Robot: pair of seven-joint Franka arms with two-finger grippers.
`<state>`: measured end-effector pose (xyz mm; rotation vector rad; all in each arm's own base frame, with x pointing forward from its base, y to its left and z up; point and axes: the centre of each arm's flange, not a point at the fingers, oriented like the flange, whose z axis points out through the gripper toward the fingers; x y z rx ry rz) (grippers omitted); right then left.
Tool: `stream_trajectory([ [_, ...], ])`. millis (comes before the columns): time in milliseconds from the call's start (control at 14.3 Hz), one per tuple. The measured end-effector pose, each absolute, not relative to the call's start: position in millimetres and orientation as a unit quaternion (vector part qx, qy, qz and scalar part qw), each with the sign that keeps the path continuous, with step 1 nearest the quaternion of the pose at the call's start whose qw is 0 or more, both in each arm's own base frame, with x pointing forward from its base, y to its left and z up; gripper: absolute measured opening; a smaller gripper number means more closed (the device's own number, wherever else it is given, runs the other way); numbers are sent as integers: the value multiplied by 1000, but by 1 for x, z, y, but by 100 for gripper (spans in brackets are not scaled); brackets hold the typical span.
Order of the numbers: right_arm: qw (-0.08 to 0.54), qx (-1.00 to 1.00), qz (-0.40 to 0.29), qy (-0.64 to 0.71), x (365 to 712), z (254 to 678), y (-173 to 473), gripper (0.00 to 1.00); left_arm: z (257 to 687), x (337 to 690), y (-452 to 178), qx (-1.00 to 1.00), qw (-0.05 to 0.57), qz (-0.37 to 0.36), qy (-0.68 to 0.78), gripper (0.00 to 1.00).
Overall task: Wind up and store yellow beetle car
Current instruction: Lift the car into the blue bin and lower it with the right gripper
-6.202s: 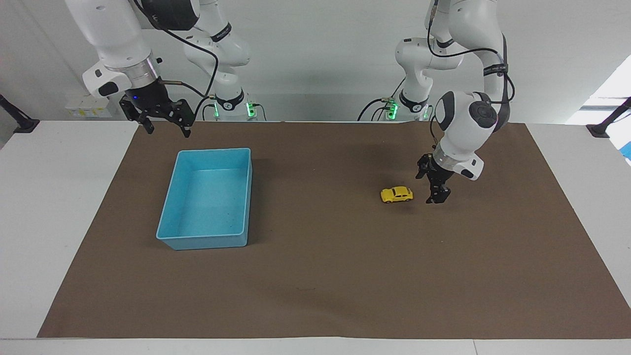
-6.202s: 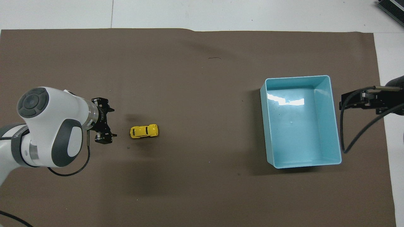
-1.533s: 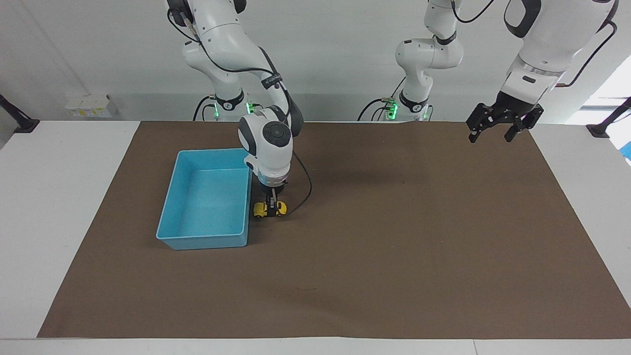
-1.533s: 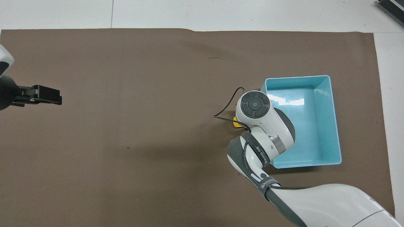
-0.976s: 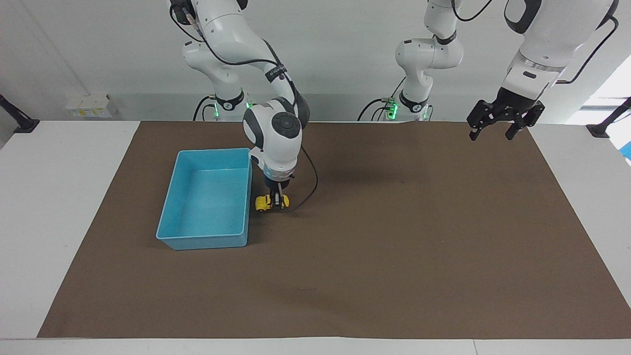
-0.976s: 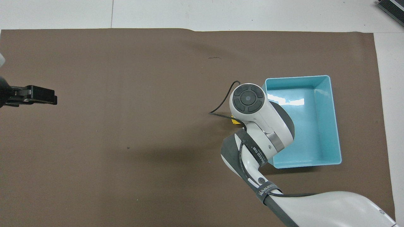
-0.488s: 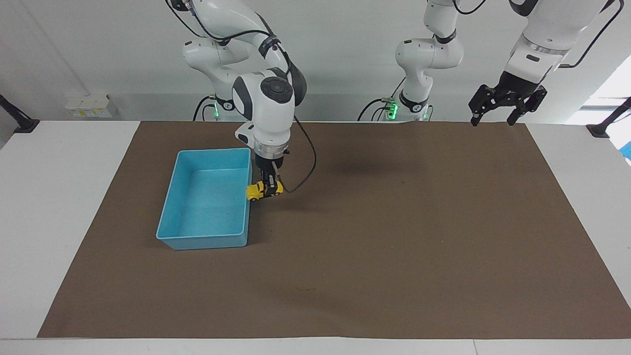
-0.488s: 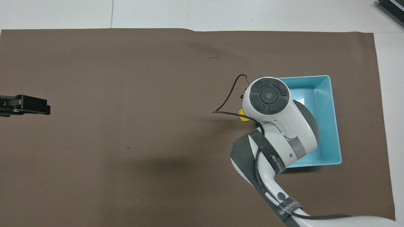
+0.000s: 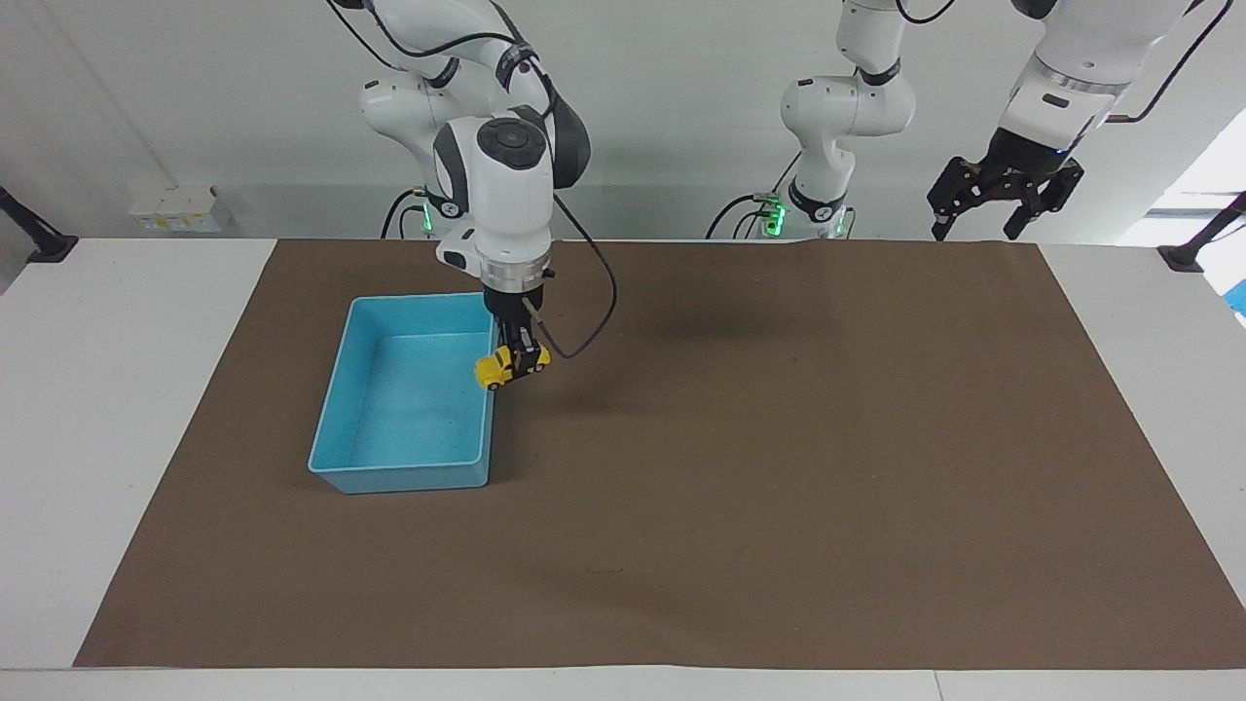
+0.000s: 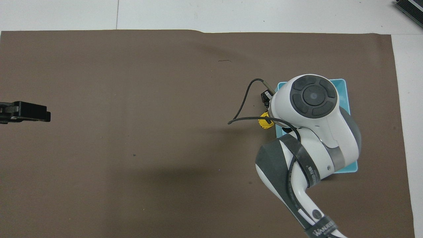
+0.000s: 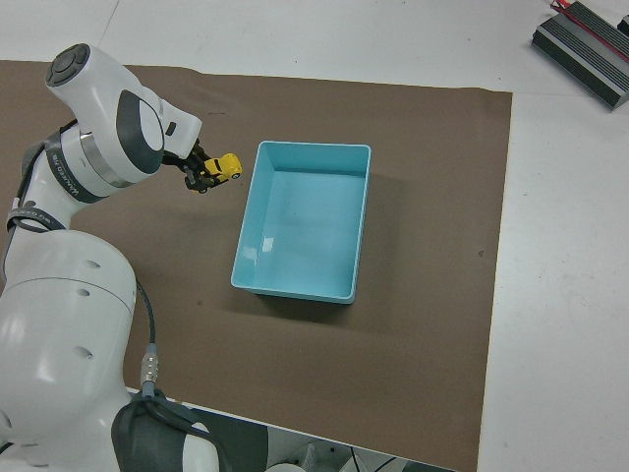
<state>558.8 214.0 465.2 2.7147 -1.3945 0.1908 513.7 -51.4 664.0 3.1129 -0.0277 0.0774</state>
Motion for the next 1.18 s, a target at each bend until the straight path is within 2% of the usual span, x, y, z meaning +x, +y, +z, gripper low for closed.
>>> stream_trajectory([
  [627, 85, 966, 7, -245, 563, 446, 132, 45, 663, 513, -49, 999, 13, 20, -31, 100],
  [976, 65, 984, 15, -164, 562, 427, 85, 45, 663, 511, -47, 999, 13, 14, -30, 100],
  [1185, 21, 992, 36, -116, 550, 410, 63, 45, 663, 509, -47, 999, 13, 10, -30, 100],
])
